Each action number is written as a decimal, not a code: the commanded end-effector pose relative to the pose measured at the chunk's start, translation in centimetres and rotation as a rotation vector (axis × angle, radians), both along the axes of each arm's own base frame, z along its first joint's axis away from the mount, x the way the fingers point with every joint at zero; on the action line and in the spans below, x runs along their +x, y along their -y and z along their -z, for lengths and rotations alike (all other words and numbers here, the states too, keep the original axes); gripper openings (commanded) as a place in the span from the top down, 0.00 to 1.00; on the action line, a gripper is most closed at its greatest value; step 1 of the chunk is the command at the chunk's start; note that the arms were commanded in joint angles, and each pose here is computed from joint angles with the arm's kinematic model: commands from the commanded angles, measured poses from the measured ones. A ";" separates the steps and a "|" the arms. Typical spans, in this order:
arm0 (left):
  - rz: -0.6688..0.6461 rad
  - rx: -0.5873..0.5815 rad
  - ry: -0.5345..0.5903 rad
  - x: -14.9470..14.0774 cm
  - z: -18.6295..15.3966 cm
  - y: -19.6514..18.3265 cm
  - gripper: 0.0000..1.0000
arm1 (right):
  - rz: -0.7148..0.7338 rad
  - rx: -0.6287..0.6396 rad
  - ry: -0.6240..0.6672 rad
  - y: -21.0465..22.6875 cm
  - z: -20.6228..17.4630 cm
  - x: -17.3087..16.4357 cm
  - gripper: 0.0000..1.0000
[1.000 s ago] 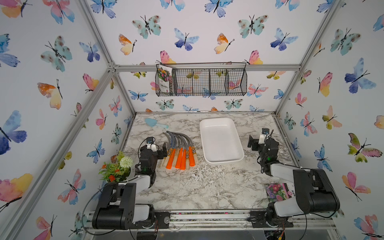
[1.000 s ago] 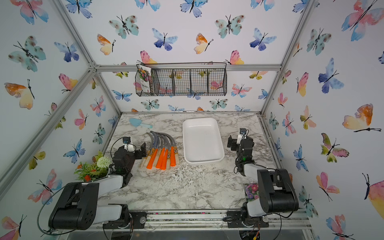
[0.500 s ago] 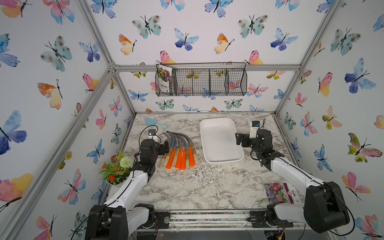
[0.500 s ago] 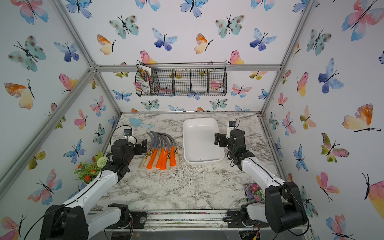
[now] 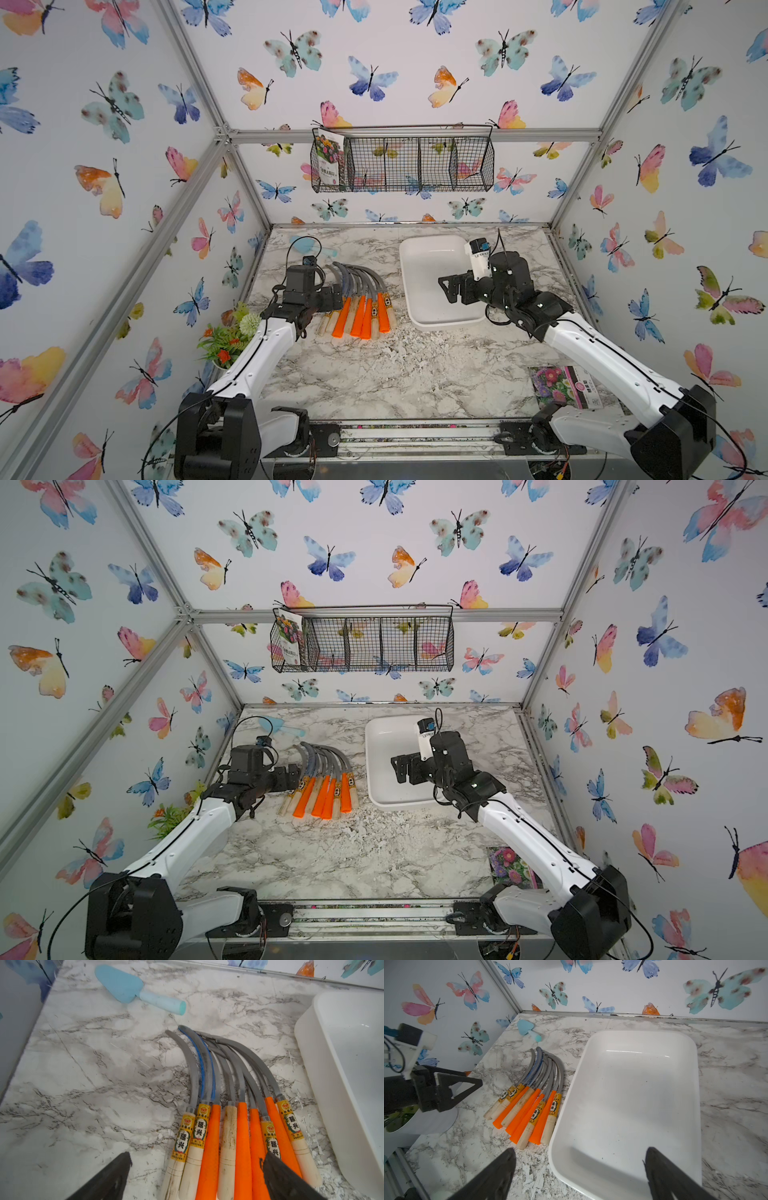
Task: Put small sickles into storage boxes
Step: Pick up the sickle at the center of the board.
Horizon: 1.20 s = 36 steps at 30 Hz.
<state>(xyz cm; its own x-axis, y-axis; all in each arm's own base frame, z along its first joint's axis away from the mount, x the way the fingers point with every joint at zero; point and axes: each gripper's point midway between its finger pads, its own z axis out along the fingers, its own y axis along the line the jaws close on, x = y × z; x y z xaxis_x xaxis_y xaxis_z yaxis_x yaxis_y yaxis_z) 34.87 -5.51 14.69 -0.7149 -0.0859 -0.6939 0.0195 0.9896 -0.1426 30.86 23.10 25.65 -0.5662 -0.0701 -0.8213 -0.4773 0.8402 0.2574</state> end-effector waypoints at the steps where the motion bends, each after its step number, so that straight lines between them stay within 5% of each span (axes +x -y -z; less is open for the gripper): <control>1: 0.021 -0.069 -0.125 -0.9 0.8 1.4 0.02 | -0.011 -0.038 -0.065 0.2 -0.2 -2.1 0.02; 9: 0.002 0.004 -0.312 -0.6 3.7 0.6 0.02 | -0.056 -0.037 -0.124 -1.7 -1.8 -3.6 0.02; 19: 0.019 0.110 -0.418 -0.5 6.6 -0.6 0.05 | -0.150 -0.092 -0.126 -8.2 -2.7 -4.8 0.02; 24: 0.000 0.128 -0.434 0.1 7.3 -1.1 0.21 | -0.205 -0.093 -0.132 -11.3 -2.4 -6.2 0.02; 27: -0.010 0.131 -0.432 0.4 7.5 -1.4 0.43 | -0.215 -0.116 -0.142 -12.0 -1.9 -6.2 0.02; 32: -0.028 0.103 -0.443 0.7 8.3 -1.9 0.58 | -0.224 -0.101 -0.159 -12.7 -1.6 -6.3 0.02; 36: -0.022 0.085 -0.458 0.9 9.2 -1.8 0.57 | -0.223 -0.114 -0.167 -12.8 -1.1 -6.2 0.02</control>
<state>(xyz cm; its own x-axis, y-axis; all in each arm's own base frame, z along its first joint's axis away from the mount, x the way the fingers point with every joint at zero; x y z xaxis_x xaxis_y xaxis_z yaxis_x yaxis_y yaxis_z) 35.47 -3.64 6.15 -0.9435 -0.0582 -0.3262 -0.0496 0.9982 -0.0348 24.43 35.73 26.34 -0.6473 -0.3057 -0.6983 -0.6243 0.7382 0.2555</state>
